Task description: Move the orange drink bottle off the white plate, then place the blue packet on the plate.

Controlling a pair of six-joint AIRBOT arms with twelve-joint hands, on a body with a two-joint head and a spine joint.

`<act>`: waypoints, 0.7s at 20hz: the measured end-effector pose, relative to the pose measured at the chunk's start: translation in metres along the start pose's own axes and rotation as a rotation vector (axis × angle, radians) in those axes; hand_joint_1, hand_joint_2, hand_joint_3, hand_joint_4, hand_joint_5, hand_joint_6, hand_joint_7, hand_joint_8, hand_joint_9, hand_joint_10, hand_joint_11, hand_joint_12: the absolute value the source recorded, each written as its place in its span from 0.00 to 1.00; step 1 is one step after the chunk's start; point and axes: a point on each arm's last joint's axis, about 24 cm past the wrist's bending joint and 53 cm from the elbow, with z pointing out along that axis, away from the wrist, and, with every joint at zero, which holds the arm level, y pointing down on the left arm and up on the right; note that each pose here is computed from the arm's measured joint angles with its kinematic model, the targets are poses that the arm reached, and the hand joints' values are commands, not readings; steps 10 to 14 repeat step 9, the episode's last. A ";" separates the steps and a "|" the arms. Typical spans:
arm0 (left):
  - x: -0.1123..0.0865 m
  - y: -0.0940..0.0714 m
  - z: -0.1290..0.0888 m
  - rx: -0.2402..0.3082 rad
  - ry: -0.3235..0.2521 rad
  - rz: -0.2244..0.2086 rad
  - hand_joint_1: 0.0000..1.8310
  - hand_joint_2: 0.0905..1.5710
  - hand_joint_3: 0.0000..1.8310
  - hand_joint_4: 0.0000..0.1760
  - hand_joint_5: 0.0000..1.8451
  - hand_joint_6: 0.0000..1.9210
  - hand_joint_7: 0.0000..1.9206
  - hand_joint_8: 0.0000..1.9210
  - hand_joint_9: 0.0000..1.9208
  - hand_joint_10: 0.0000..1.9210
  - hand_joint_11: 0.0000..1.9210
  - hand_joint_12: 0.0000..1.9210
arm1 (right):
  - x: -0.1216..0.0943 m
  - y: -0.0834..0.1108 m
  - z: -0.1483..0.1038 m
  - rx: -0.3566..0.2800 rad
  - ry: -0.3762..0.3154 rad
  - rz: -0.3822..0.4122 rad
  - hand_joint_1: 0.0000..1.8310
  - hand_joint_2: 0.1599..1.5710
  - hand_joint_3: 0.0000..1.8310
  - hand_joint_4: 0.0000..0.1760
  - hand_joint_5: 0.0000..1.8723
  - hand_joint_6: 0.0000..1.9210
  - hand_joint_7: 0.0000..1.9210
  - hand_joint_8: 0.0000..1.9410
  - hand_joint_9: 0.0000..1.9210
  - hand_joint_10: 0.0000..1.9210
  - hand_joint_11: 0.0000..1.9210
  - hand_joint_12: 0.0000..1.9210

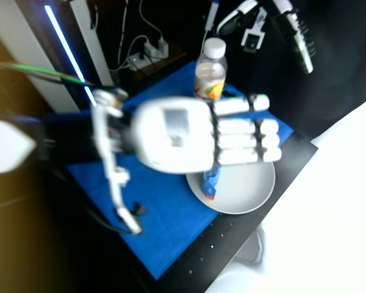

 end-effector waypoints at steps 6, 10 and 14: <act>0.006 -0.007 -0.013 0.010 0.005 0.015 0.39 0.32 0.00 1.00 0.00 0.00 0.00 0.00 0.00 0.00 0.00 0.00 | -0.047 0.029 -0.038 -0.077 -0.154 0.002 0.37 0.25 0.00 1.00 0.00 0.00 0.00 0.00 0.00 0.00 0.02 0.02; 0.002 -0.014 -0.018 0.033 -0.014 0.006 0.37 0.35 0.01 1.00 0.00 0.00 0.00 0.00 0.00 0.00 0.00 0.00 | -0.063 0.037 -0.059 -0.112 -0.202 0.006 0.50 0.35 0.01 1.00 0.00 0.00 0.00 0.00 0.00 0.00 0.00 0.00; 0.002 -0.014 -0.018 0.033 -0.014 0.006 0.37 0.35 0.01 1.00 0.00 0.00 0.00 0.00 0.00 0.00 0.00 0.00 | -0.063 0.037 -0.059 -0.112 -0.202 0.006 0.50 0.35 0.01 1.00 0.00 0.00 0.00 0.00 0.00 0.00 0.00 0.00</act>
